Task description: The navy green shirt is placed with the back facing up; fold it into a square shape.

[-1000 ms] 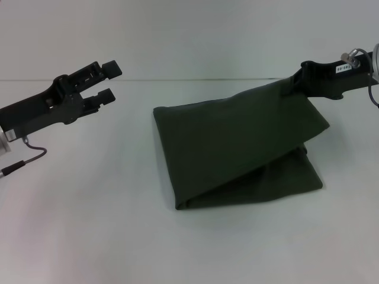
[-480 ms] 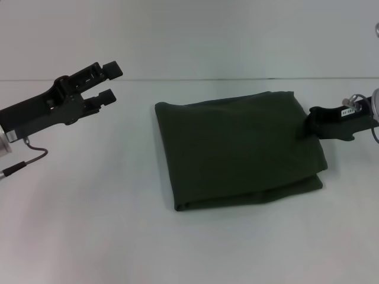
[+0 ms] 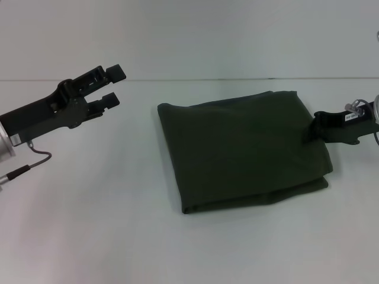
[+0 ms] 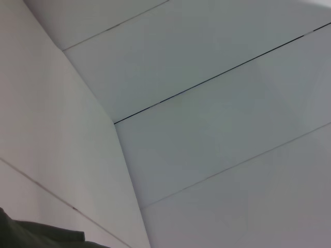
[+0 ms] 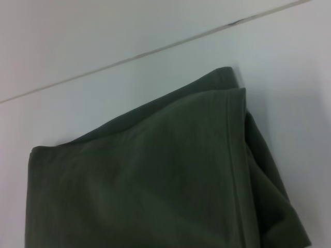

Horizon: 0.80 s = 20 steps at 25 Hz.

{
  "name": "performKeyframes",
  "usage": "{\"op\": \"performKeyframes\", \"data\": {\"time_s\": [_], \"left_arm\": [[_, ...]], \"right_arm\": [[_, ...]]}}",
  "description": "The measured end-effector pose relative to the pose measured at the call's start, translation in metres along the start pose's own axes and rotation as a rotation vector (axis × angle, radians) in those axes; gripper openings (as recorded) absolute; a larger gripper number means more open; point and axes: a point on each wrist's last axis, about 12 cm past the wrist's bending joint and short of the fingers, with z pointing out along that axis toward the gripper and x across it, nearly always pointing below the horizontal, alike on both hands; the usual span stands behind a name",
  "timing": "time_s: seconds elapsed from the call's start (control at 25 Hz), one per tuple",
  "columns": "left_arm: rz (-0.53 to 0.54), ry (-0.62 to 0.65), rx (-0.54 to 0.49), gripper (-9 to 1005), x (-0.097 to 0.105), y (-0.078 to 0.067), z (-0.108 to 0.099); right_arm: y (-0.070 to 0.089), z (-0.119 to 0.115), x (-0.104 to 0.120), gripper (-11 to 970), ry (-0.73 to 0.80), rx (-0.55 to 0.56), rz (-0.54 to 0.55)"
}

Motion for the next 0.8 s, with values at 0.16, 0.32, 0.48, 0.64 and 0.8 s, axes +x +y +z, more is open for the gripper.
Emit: {"op": "performKeyframes", "data": {"time_s": [0.16, 0.32, 0.48, 0.64, 0.8], "left_arm": [[-0.004, 0.001, 0.001, 945, 0.002, 0.001, 0.000], [-0.007, 0.003, 0.003, 945, 0.003, 0.002, 0.001], [-0.009, 0.002, 0.004, 945, 0.003, 0.002, 0.001], [-0.006, 0.003, 0.008, 945, 0.003, 0.001, 0.002], [-0.010, -0.008, 0.018, 945, 0.003, 0.001, -0.001]], "right_arm": [[-0.004, 0.002, 0.002, 127, -0.014, 0.008, 0.003], [-0.006, 0.003, 0.002, 154, -0.025, 0.025, -0.003], [-0.007, 0.003, 0.001, 181, 0.000, 0.078, -0.042], [-0.005, -0.005, -0.007, 328, -0.027, 0.096, -0.064], [-0.003, -0.022, -0.022, 403, -0.116, 0.083, -0.058]]}}
